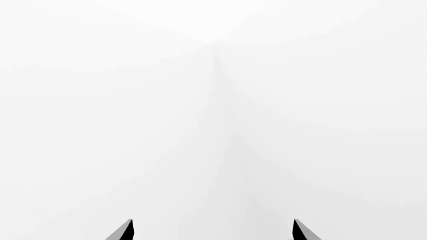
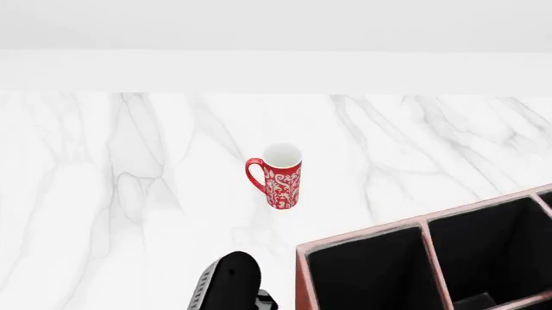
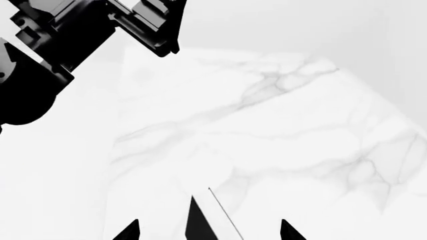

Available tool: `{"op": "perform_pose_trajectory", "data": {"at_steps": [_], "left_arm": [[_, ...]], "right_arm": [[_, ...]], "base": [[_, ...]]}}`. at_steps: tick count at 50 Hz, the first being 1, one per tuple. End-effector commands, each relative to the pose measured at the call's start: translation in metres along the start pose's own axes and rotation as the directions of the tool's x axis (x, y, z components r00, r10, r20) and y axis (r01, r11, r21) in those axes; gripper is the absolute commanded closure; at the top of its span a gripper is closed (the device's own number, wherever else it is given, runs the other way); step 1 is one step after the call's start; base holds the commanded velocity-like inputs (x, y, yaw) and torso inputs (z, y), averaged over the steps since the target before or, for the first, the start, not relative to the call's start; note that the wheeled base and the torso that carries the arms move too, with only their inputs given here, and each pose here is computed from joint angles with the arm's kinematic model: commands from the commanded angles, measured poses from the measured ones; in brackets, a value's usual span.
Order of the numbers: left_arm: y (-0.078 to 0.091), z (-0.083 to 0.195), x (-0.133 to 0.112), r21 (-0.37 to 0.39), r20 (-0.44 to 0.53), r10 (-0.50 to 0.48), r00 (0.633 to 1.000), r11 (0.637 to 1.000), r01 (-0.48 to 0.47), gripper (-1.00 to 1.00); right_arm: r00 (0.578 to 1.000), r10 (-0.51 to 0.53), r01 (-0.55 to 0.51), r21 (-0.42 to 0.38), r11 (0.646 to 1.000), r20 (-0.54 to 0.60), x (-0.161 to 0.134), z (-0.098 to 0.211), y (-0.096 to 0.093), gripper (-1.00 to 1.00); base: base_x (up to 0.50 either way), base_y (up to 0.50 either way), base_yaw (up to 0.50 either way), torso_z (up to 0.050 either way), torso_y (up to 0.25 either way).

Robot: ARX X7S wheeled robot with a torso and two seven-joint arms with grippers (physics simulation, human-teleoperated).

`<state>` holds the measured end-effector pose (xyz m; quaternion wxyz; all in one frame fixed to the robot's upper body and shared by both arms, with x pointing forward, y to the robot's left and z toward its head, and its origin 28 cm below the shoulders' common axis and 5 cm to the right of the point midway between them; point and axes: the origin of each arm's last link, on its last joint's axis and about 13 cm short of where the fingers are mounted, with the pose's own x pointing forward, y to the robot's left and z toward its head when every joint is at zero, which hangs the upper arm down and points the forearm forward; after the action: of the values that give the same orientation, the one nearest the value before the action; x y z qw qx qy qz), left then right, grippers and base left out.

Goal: Pick up the book and place it in the left compartment of the caddy.

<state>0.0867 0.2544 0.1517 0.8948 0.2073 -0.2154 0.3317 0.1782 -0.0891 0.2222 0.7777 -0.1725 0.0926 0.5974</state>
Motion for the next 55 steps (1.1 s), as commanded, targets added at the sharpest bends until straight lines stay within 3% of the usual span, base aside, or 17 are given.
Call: {"op": "perform_pose_trajectory", "data": {"at_steps": [1, 26, 37, 52, 55], "left_arm": [[0.000, 0.000, 0.000, 0.001, 0.000, -0.001, 1.000, 1.000, 0.001, -1.00], [-0.001, 0.000, 0.001, 0.002, 0.002, -0.001, 1.000, 1.000, 0.001, -1.00], [-0.001, 0.000, 0.000, 0.000, 0.000, -0.002, 1.000, 1.000, 0.002, -1.00], [-0.003, 0.000, 0.001, 0.001, -0.001, -0.007, 1.000, 1.000, 0.007, -1.00], [-0.003, 0.000, 0.001, 0.001, -0.002, -0.007, 1.000, 1.000, 0.007, -1.00]], "right_arm": [[1.000, -0.009, 0.009, 0.012, 1.000, -0.016, 0.001, -0.008, -0.002, -1.00], [0.999, -0.052, 0.052, 0.074, 0.996, -0.002, 0.002, -0.030, -0.004, -1.00], [0.995, -0.102, 0.103, 0.110, 0.989, -0.017, 0.002, -0.039, -0.014, -1.00], [0.994, -0.092, 0.099, 0.120, 0.988, -0.063, 0.012, -0.055, -0.013, -1.00], [0.991, -0.098, 0.106, 0.091, 0.990, -0.087, 0.016, -0.060, -0.013, -1.00]], "base": [[0.00, 0.00, 0.00, 0.000, 0.000], [0.00, 0.00, 0.00, 0.000, 0.000], [0.00, 0.00, 0.00, 0.000, 0.000], [0.00, 0.00, 0.00, 0.000, 0.000], [0.00, 0.00, 0.00, 0.000, 0.000]]}}
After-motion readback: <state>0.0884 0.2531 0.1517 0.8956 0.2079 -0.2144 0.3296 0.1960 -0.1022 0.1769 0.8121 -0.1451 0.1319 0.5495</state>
